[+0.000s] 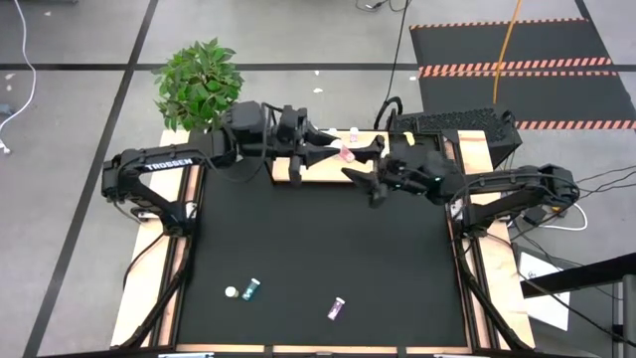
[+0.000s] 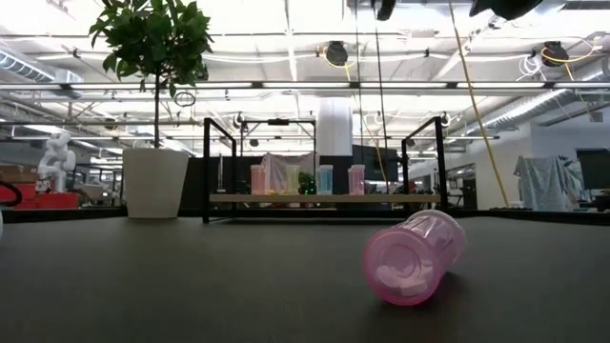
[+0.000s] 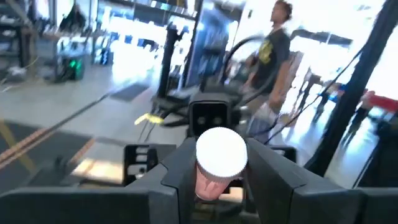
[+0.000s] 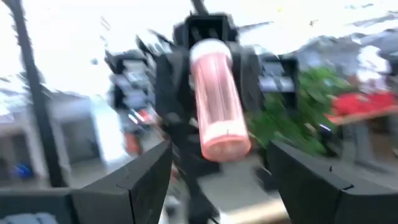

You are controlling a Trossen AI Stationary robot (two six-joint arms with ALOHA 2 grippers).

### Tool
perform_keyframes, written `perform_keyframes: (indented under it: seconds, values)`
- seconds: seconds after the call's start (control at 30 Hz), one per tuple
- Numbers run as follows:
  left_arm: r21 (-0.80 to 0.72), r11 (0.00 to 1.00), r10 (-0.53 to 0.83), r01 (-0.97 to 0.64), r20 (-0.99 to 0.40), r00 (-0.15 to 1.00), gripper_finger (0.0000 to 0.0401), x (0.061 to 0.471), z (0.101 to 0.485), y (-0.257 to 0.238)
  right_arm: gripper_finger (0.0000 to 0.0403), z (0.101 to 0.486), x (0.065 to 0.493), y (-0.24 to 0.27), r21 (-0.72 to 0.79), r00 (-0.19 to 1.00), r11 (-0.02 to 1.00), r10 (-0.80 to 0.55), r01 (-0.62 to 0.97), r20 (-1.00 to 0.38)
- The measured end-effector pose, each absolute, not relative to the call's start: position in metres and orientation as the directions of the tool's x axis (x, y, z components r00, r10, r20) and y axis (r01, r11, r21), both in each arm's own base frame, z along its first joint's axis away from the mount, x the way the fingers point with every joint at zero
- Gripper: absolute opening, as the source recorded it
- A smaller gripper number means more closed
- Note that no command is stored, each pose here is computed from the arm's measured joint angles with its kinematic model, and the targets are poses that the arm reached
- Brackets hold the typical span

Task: Pick and place medicine bottles onto shelf by color
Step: Put the pink pill bottle on the shelf aligned with the other pink pill bottles

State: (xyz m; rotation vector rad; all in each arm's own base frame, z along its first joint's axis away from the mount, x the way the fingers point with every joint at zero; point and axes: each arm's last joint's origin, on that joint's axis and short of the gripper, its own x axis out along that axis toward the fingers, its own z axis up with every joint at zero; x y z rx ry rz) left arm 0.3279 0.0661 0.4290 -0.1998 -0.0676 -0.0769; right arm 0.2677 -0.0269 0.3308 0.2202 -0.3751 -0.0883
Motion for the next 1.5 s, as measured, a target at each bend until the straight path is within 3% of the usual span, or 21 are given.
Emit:
perform_keyframes:
  seconds: [0.17, 0.27, 0.83, 1.5]
  values:
    - [-0.167, 0.974, -0.121, 0.156, 0.202, 0.972, 0.0124, 0.328, 0.442, 0.056, 0.0258, 0.347, 0.256, -0.023, 0.218, 0.887, 0.970, -0.007, -0.105, 0.461]
    - [-0.152, 0.972, -0.139, 0.180, 0.247, 0.959, 0.0124, 0.327, 0.446, 0.052, 0.0258, 0.350, 0.253, -0.022, 0.243, 0.882, 0.962, -0.002, -0.127, 0.471]
    - [-0.047, 0.980, -0.177, 0.192, 0.226, 0.958, 0.0124, 0.344, 0.433, 0.038, 0.0210, 0.352, 0.252, -0.022, 0.280, 0.868, 0.946, 0.002, -0.162, 0.496]
    - [-0.031, 0.984, -0.165, 0.177, 0.237, 0.957, 0.0125, 0.345, 0.434, 0.039, 0.0113, 0.351, 0.252, -0.022, 0.285, 0.873, 0.941, 0.024, -0.185, 0.486]
